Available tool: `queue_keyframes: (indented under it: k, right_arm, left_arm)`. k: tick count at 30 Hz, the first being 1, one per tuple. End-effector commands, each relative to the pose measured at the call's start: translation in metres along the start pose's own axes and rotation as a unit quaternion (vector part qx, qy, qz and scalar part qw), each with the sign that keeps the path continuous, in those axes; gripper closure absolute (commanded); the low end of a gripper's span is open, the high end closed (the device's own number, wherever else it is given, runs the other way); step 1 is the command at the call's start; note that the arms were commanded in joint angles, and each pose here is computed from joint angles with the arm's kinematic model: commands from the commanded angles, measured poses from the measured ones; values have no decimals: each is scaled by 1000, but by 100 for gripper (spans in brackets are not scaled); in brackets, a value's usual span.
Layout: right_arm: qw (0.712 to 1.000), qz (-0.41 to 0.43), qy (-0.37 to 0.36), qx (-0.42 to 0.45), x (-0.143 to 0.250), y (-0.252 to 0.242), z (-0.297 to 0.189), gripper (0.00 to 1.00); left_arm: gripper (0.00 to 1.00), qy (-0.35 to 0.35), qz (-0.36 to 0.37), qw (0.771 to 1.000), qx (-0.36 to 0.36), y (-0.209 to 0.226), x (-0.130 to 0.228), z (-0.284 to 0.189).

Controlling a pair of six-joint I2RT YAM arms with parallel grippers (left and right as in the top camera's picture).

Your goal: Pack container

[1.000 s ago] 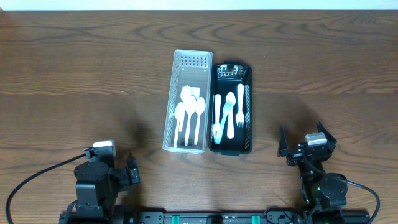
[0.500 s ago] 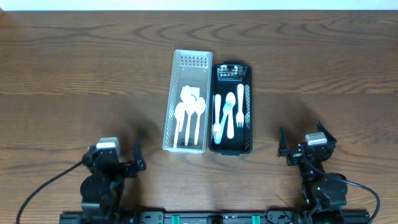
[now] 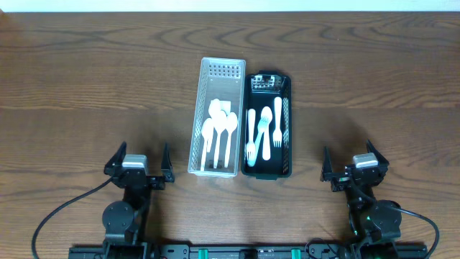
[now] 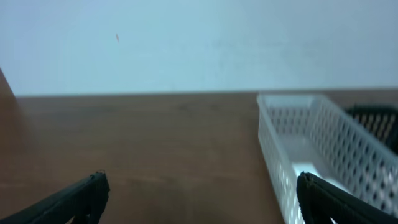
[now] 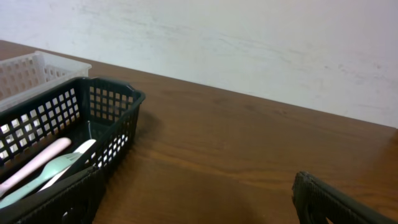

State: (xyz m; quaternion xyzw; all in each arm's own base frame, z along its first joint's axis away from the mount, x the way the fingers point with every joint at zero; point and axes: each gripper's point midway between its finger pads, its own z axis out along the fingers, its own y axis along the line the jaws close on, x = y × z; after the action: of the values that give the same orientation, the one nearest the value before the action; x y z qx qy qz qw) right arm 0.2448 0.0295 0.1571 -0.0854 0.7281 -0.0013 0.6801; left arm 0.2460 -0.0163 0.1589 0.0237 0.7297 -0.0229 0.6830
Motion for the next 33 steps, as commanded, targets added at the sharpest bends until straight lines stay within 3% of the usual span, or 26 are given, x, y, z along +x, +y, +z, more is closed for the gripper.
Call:
queue_keyframes:
  k: [1, 3, 6, 33]
  right_arm:
    - [1000, 1, 0, 1, 1, -1, 0, 1]
    - [1000, 1, 1, 1, 1, -1, 0, 1]
    - [1000, 1, 1, 1, 1, -1, 0, 1]
    - [1000, 1, 1, 1, 1, -1, 0, 1]
  left_arm:
    - [2, 11, 10, 1000, 8, -2, 6, 0]
    - [2, 46, 5, 999, 8, -2, 23, -1]
    - [2, 42, -31, 999, 7, -2, 21, -1]
    - [2, 43, -32, 999, 7, -2, 22, -1]
